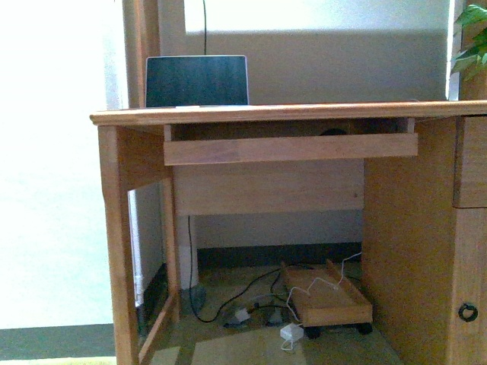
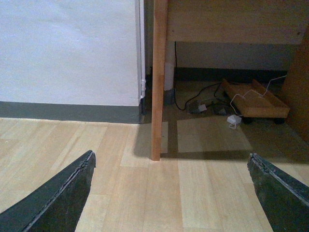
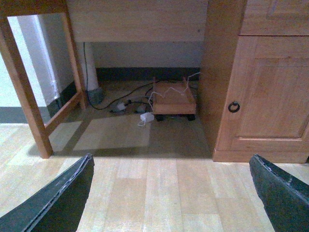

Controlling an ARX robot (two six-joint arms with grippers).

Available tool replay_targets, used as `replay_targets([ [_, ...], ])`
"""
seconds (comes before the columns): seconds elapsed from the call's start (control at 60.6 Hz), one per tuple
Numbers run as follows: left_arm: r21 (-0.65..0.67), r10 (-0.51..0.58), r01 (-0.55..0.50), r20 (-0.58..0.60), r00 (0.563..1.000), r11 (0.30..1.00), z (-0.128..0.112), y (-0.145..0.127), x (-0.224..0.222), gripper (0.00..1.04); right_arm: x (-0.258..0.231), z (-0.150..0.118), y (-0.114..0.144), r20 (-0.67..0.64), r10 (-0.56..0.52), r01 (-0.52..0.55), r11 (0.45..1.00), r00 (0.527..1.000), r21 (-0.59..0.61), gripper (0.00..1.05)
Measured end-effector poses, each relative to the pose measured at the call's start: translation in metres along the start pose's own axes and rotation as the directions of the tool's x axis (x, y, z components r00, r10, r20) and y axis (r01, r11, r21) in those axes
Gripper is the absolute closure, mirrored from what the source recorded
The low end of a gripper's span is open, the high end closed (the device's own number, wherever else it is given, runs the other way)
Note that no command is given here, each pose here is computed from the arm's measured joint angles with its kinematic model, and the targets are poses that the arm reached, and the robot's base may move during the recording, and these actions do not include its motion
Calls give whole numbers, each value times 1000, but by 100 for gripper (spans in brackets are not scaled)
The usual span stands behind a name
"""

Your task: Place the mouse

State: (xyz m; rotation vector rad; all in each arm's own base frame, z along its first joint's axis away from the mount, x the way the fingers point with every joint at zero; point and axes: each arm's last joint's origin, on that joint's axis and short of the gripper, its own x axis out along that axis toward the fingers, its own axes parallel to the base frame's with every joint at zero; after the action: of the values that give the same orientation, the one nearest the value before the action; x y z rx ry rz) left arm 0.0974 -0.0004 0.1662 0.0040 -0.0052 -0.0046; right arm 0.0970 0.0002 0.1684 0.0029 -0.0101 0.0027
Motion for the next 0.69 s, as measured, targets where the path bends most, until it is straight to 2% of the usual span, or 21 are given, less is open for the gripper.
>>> replay_targets([
  [0.693, 0, 0, 0, 0, 1000, 1000, 0, 0, 0, 8, 0, 0, 0, 0, 0, 0, 1000, 1000, 0, 7],
])
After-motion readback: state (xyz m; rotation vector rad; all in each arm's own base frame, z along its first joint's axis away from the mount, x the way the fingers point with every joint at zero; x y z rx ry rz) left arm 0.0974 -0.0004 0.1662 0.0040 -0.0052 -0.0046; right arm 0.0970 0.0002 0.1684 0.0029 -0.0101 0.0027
